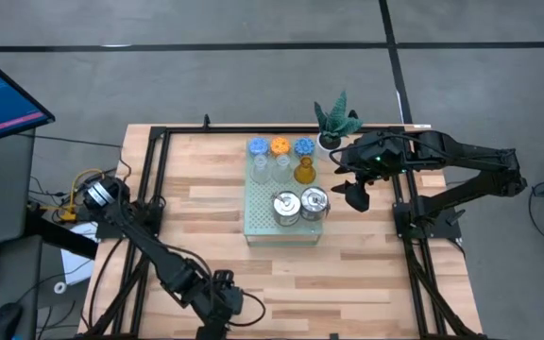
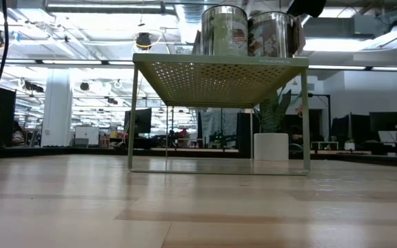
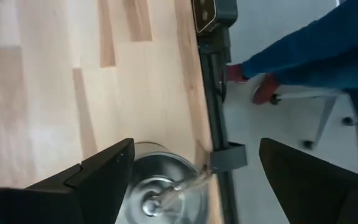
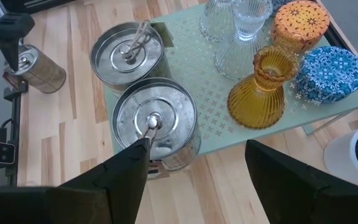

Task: Stock candles and holders on shelf
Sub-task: Put the silver scented candle can on the shelf aligned with the other silver scented candles

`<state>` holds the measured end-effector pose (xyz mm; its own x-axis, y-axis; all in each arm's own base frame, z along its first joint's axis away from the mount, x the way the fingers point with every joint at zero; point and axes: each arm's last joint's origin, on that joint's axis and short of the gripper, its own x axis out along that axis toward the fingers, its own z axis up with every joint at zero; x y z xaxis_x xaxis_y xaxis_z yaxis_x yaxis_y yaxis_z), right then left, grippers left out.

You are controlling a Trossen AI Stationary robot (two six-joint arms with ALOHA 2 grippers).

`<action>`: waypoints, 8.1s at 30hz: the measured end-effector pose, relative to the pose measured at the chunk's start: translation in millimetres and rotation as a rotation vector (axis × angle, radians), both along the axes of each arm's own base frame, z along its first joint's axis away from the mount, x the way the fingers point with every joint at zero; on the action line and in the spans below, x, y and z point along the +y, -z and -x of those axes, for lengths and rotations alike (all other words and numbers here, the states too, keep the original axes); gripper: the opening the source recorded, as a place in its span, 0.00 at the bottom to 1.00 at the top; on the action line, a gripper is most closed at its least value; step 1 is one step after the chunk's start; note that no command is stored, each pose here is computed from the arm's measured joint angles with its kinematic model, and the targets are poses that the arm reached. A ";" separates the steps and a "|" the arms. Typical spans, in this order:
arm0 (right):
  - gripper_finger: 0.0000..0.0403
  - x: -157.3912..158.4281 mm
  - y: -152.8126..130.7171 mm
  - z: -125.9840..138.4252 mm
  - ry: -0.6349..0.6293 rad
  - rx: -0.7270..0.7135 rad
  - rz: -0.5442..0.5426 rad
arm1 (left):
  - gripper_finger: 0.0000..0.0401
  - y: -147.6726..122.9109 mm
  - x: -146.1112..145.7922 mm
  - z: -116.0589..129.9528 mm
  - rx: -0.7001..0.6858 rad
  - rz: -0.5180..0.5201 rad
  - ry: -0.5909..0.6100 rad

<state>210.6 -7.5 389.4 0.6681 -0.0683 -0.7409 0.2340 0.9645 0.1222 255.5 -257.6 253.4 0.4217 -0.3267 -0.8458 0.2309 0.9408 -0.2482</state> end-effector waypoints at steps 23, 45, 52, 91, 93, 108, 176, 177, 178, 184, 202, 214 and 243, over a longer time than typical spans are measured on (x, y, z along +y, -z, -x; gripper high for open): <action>0.63 0.0 0.0 0.0 0.000 0.000 0.000 | 0.86 24.1 0.8 8.9 -0.043 -0.100 0.031; 0.63 0.1 0.0 -0.1 -0.001 0.000 0.000 | 0.86 56.7 1.5 31.4 0.121 -0.068 0.061; 0.63 0.0 0.0 -0.1 0.000 0.000 0.000 | 0.86 72.9 8.4 41.0 0.246 -0.053 0.104; 0.63 0.0 0.0 0.0 0.000 0.000 0.000 | 0.80 -37.7 76.9 95.2 0.375 0.373 -0.396; 0.63 0.1 0.0 0.0 -0.001 0.000 0.000 | 0.80 -39.3 76.7 95.5 0.388 0.397 -0.406; 0.63 0.0 0.0 -0.1 0.000 0.000 0.000 | 0.80 -38.7 78.4 92.3 0.331 0.401 -0.553; 0.63 0.1 0.0 0.0 -0.001 0.000 0.000 | 0.99 -10.9 35.2 139.6 0.356 0.232 -0.615; 0.63 0.0 0.0 0.0 0.000 0.000 0.000 | 0.99 -6.0 31.3 137.6 0.358 0.219 -0.617; 0.63 0.0 0.0 0.0 0.000 0.000 0.000 | 1.00 -1.8 28.3 136.1 0.361 0.206 -0.620; 0.63 0.1 0.1 -0.1 -0.001 0.000 0.000 | 1.00 18.9 22.0 133.6 0.401 0.084 -0.639; 0.63 0.1 0.1 0.0 0.000 0.000 0.000 | 1.00 25.9 16.4 128.2 0.376 0.078 -0.633; 0.63 0.0 0.2 -0.1 0.000 0.001 0.000 | 1.00 46.6 5.0 122.3 0.371 0.011 -0.590; 0.63 0.0 0.2 -0.1 0.000 0.001 0.000 | 0.89 60.9 8.5 127.0 0.491 -0.085 -0.742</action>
